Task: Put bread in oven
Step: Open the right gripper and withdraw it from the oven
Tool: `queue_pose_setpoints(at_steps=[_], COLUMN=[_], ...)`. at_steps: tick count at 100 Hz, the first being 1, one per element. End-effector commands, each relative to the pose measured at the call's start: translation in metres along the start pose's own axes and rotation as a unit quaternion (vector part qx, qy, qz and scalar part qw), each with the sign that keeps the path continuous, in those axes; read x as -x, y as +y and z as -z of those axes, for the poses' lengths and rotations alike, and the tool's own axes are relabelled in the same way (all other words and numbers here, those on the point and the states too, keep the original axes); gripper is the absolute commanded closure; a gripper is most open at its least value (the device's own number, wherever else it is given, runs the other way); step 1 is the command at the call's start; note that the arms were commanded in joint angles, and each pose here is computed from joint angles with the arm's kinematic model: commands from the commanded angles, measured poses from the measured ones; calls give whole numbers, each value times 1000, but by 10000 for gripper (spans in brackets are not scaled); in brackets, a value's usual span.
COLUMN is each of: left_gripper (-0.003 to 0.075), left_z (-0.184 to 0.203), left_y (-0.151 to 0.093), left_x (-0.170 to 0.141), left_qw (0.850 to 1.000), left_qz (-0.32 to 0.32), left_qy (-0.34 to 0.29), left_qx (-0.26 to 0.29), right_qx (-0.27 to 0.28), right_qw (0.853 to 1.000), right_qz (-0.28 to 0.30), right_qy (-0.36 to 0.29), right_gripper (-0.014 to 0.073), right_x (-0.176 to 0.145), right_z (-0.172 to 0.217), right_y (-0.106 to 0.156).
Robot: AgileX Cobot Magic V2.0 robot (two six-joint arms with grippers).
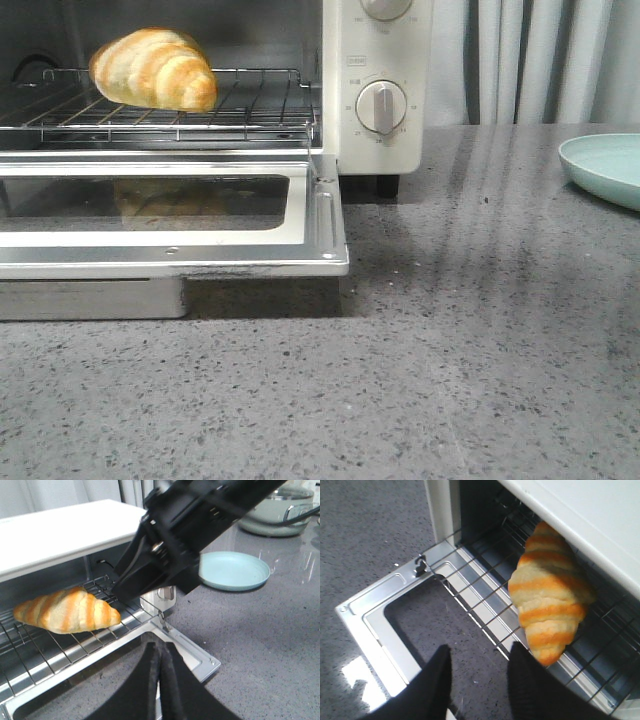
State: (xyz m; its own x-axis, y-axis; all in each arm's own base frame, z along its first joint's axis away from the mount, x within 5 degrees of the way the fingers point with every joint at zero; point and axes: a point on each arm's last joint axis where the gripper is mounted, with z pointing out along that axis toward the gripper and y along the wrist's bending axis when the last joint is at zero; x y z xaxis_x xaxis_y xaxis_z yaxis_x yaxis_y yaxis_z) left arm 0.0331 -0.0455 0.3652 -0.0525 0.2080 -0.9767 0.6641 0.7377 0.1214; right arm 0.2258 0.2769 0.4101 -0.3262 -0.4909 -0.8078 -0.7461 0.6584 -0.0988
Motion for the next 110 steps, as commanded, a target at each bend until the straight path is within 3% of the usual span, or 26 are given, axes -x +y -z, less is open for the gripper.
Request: queue_pose_setpoints(at_steps=[1, 8, 25, 35, 51, 69, 89, 110], left_gripper=[742, 742, 742, 742, 742, 741, 741, 741], left_z=[14, 25, 49, 54, 45, 32, 24, 23], left_y=[0, 1, 9, 11, 10, 7, 2, -2], left_x=[15, 14, 6, -2, -16, -31, -38, -38], left_qw=[998, 995, 984, 981, 985, 988, 988, 986], left_qz=[2, -6, 4, 15, 31, 71, 117, 146], left_qy=[-65, -82, -95, -89, -58, -41, -36, -42], left_qx=[22, 49, 148, 172, 161, 130, 95, 72], right_qx=[-1, 1, -26, -51, -67, -105, -153, -164], right_qw=[996, 995, 986, 976, 956, 954, 938, 938], right_qz=[7, 7, 37, 74, 98, 71, 80, 89], right_qy=[-84, -96, -159, -198, -268, -272, -301, -294], right_gripper=[571, 670, 664, 664, 664, 664, 664, 664], right_x=[14, 3, -45, -87, -145, -188, -199, -199], right_z=[60, 85, 144, 167, 197, 219, 241, 240], right_y=[-3, -5, -14, -18, -19, -27, -33, -34])
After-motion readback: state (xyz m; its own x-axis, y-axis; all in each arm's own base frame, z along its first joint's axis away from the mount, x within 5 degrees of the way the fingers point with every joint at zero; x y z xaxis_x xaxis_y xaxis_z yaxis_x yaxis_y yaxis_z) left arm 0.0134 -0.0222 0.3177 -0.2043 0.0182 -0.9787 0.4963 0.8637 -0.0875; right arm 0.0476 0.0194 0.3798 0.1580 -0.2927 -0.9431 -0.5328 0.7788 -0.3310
